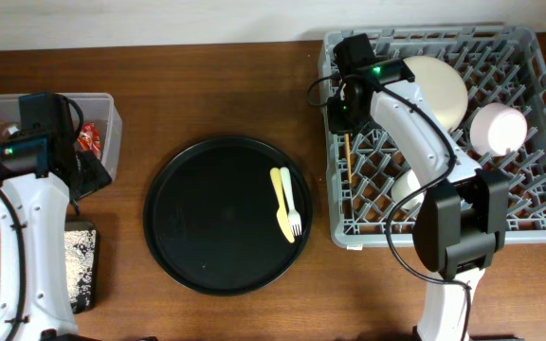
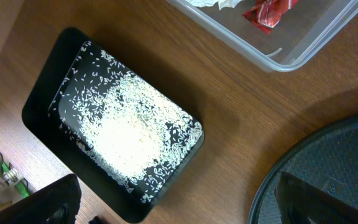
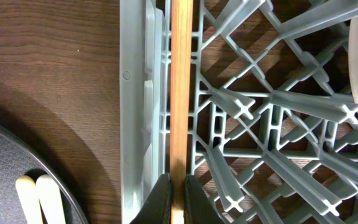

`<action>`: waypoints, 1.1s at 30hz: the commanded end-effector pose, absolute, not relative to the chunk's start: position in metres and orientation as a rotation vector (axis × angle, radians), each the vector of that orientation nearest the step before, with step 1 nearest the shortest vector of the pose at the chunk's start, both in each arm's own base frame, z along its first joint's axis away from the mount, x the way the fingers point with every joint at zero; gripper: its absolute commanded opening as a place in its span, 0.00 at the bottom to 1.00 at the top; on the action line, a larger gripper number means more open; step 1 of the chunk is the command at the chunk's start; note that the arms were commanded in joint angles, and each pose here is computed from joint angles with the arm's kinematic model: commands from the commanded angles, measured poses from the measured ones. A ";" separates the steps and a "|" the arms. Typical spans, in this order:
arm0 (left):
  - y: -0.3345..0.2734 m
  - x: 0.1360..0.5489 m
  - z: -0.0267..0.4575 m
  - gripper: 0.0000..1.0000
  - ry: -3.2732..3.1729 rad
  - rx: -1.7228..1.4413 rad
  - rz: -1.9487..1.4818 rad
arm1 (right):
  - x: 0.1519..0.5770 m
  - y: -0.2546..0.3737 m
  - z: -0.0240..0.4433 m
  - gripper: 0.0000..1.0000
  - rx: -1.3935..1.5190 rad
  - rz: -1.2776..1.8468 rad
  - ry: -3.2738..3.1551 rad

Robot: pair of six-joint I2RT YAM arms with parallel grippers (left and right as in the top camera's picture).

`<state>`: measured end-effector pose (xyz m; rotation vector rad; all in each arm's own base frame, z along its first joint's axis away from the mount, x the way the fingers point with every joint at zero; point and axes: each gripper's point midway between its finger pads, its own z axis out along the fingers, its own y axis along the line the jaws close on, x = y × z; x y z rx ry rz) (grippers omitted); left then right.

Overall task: Sort waste into correct bins and load items into the dishwasher rack
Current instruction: 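Carry the chopstick to the rack's left edge and release it, then move the right gripper to the cream spoon and grasp it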

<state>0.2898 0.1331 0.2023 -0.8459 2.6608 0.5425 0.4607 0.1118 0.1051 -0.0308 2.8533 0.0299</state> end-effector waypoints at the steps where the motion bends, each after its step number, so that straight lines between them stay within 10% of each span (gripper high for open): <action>1: 0.134 0.290 0.207 0.99 2.644 -0.847 0.547 | 0.460 0.105 0.095 0.06 -0.032 0.003 2.868; 13: 0.134 0.290 0.207 0.99 2.644 -0.847 0.548 | 0.460 0.105 0.087 0.29 -0.048 -0.004 2.884; 21: 0.134 0.290 0.207 0.99 2.644 -0.847 0.548 | 0.446 0.112 0.213 0.29 -0.103 0.055 2.743; 33: 0.134 0.290 0.207 0.99 2.644 -0.847 0.547 | 0.332 0.240 0.110 0.28 -0.359 0.167 3.053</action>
